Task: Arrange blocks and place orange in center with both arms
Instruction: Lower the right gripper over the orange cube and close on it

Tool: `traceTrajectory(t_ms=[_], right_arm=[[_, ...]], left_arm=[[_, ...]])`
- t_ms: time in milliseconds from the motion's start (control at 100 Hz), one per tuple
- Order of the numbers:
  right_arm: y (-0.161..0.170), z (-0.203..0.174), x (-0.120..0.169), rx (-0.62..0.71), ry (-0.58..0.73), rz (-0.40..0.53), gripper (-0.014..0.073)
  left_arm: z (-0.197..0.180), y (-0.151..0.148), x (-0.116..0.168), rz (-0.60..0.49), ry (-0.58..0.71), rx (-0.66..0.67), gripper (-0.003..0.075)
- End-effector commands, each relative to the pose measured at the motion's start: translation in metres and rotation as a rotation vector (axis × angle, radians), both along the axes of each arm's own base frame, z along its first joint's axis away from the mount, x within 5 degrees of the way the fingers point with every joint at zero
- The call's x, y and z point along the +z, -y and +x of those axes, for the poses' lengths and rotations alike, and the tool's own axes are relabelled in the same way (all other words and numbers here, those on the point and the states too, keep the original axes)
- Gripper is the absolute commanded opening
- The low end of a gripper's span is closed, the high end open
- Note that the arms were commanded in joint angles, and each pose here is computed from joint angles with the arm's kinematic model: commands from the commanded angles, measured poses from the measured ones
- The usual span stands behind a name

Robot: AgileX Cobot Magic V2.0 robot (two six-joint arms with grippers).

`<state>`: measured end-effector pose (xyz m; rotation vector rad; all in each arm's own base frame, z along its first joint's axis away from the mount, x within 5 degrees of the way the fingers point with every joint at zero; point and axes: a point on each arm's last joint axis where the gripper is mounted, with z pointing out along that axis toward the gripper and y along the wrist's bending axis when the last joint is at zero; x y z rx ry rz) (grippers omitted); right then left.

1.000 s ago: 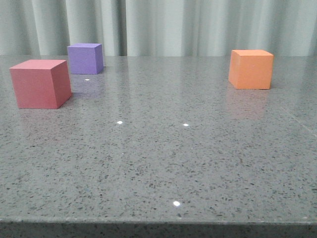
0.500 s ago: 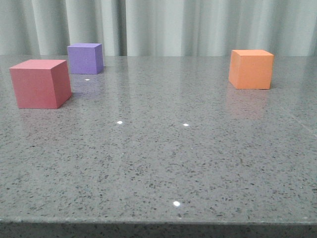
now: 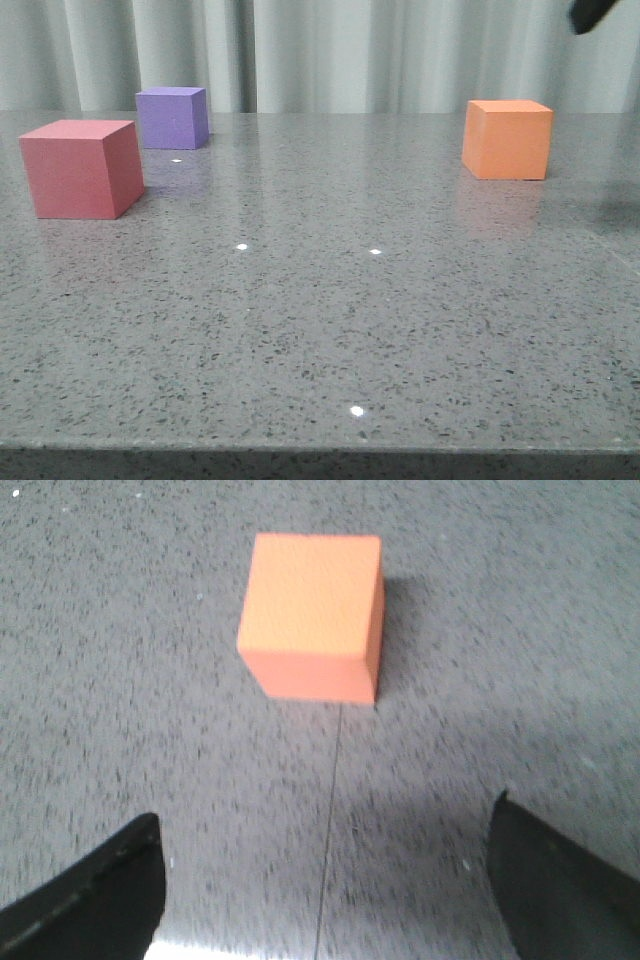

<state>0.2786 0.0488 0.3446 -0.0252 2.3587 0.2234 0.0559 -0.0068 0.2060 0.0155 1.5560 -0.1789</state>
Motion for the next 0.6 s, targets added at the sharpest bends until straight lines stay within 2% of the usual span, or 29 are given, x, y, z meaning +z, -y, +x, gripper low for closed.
traceTrajectory(t_ms=[0,300,590], right_arm=[[-0.004,0.021,0.023,-0.001,0.115,0.023,0.0643],[-0.014,0.084,0.019,-0.001,0.111,0.022,0.0643],[-0.020,0.121,-0.009,-0.003,0.067,0.015,0.0643]], left_arm=[[-0.001,0.000,-0.005,-0.019,0.077,-0.005,-0.0020],[-0.001,0.000,-0.005,-0.019,0.077,-0.005,-0.0020],[-0.001,0.000,-0.005,-0.019,0.077,-0.005,-0.0020]])
